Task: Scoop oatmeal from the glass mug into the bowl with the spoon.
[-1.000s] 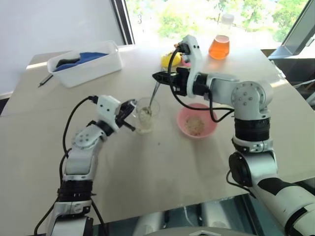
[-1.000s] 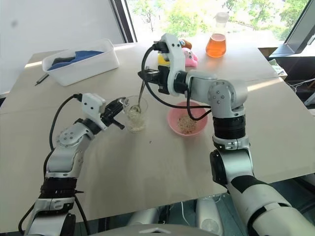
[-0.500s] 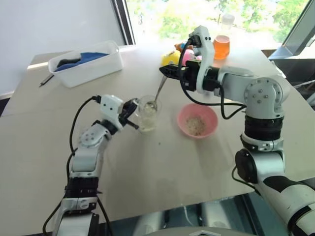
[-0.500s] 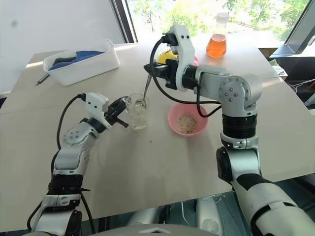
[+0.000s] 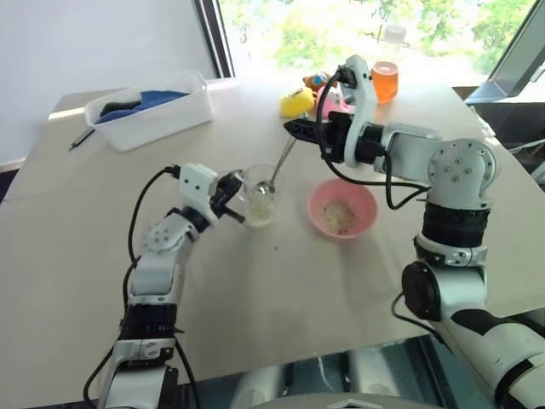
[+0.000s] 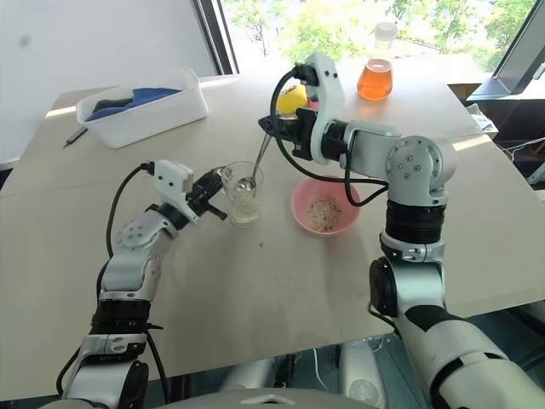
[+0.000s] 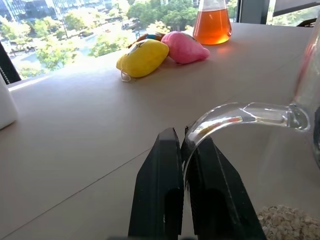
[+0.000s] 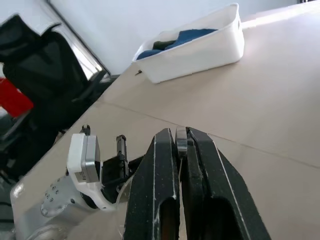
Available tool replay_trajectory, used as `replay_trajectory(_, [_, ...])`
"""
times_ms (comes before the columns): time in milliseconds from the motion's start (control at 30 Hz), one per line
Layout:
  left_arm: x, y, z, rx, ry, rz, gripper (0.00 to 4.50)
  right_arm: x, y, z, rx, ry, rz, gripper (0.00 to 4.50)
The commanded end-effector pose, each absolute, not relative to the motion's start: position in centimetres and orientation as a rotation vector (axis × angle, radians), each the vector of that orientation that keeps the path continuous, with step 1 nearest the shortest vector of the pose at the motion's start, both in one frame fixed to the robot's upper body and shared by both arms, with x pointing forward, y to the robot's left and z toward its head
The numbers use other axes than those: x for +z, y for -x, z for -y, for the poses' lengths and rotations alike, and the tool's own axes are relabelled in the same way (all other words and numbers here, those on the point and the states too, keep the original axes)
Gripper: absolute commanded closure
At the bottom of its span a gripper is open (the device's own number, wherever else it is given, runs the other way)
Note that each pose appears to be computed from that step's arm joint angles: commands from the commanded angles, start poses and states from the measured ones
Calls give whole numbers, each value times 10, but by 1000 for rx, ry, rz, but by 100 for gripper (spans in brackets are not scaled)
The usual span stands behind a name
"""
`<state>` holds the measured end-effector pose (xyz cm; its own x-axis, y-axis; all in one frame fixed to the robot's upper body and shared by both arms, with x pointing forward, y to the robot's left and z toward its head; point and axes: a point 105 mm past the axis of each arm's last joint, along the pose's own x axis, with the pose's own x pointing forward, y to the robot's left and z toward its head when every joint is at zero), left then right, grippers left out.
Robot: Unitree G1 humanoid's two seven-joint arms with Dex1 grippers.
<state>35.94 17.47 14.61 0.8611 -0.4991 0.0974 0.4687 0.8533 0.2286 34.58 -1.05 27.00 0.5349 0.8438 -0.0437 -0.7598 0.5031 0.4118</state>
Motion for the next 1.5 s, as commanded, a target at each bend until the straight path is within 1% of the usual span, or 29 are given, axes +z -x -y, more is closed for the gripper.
replay_trajectory(33, [143, -359, -163, -546, -195, 158, 449, 284, -345, 20, 962, -476, -247, 450])
replay_trajectory(333, [142, -358, -161, -538, -171, 184, 449, 280, -352, 44, 858, -563, -317, 450])
replay_trajectory(667, [141, -355, -154, -544, -169, 237, 449, 285, -361, 57, 777, -654, -328, 450])
replay_trajectory(1267, [135, -358, -160, -504, -157, 233, 449, 286, -357, 65, 810, -768, -366, 450])
replay_trajectory(1500, [135, -359, -161, -495, -150, 236, 449, 286, -357, 72, 789, -822, -363, 450])
